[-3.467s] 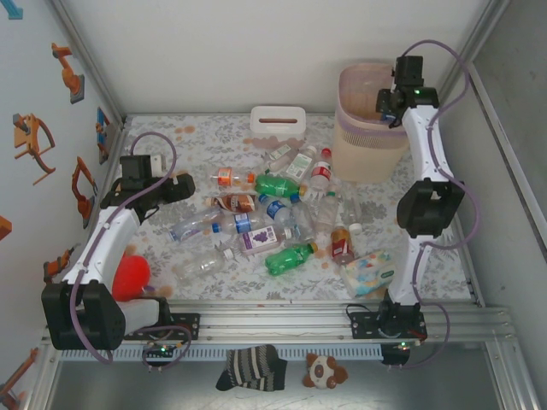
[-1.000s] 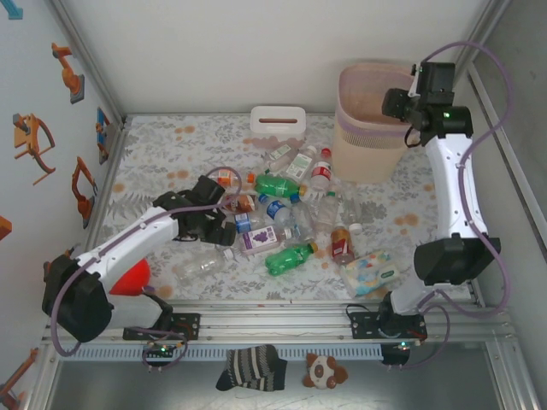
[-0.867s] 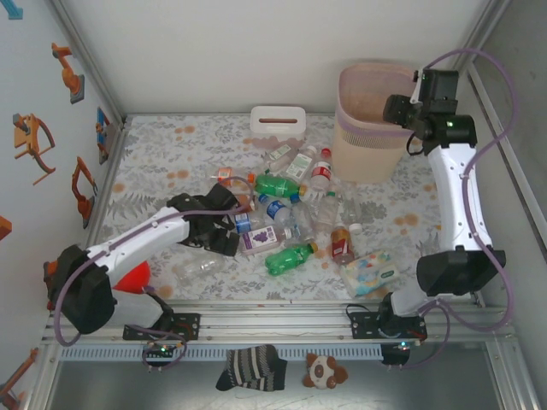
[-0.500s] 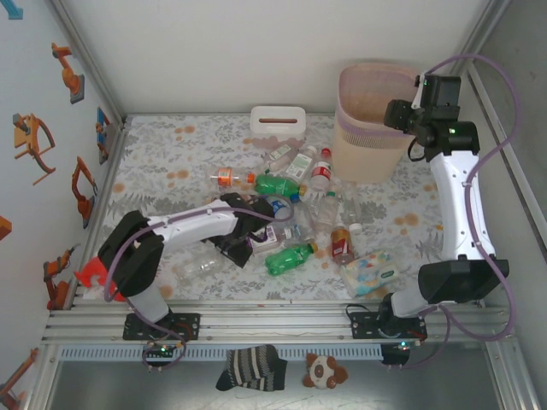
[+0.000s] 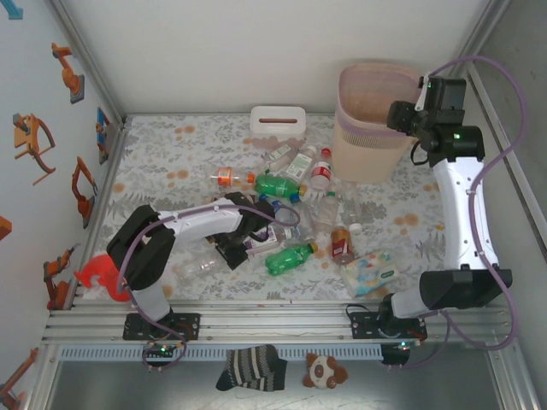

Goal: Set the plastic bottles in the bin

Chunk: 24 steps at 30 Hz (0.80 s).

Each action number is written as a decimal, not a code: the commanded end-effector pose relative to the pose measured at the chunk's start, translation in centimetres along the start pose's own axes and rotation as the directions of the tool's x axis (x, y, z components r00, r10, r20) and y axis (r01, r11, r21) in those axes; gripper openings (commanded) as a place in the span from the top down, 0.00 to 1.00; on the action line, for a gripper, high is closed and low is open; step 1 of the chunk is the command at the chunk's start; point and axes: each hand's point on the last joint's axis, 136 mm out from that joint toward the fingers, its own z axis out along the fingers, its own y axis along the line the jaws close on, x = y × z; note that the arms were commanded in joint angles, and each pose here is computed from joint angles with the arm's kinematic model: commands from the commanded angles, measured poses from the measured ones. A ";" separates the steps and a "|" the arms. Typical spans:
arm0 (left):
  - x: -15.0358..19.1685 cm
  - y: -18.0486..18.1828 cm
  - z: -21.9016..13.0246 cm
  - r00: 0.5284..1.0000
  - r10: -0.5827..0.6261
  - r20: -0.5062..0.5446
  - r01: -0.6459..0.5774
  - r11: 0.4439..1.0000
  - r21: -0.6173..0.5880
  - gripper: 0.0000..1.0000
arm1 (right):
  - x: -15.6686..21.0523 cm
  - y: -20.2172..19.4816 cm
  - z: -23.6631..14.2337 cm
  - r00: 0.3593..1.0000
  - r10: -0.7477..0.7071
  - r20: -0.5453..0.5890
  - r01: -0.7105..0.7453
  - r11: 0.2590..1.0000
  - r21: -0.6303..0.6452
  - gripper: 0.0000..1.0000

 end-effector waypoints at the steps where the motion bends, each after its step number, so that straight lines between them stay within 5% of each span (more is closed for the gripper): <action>1: -0.7 -1.3 0.8 0.994 0.099 0.040 -0.102 0.992 0.080 0.28 | 0.2 -0.2 -1.0 1.000 -0.012 0.006 0.011 1.000 0.013 0.31; 6: -1.9 -1.7 1.7 0.987 0.092 0.132 -0.109 0.986 0.126 0.32 | 0.2 -0.3 -1.1 1.000 -0.017 0.005 0.017 1.000 0.017 0.31; 24: -2.2 -1.6 1.8 0.984 0.106 0.146 -0.123 0.986 0.115 0.61 | 0.5 -0.2 -1.5 1.000 -0.009 0.003 0.009 1.000 0.004 0.31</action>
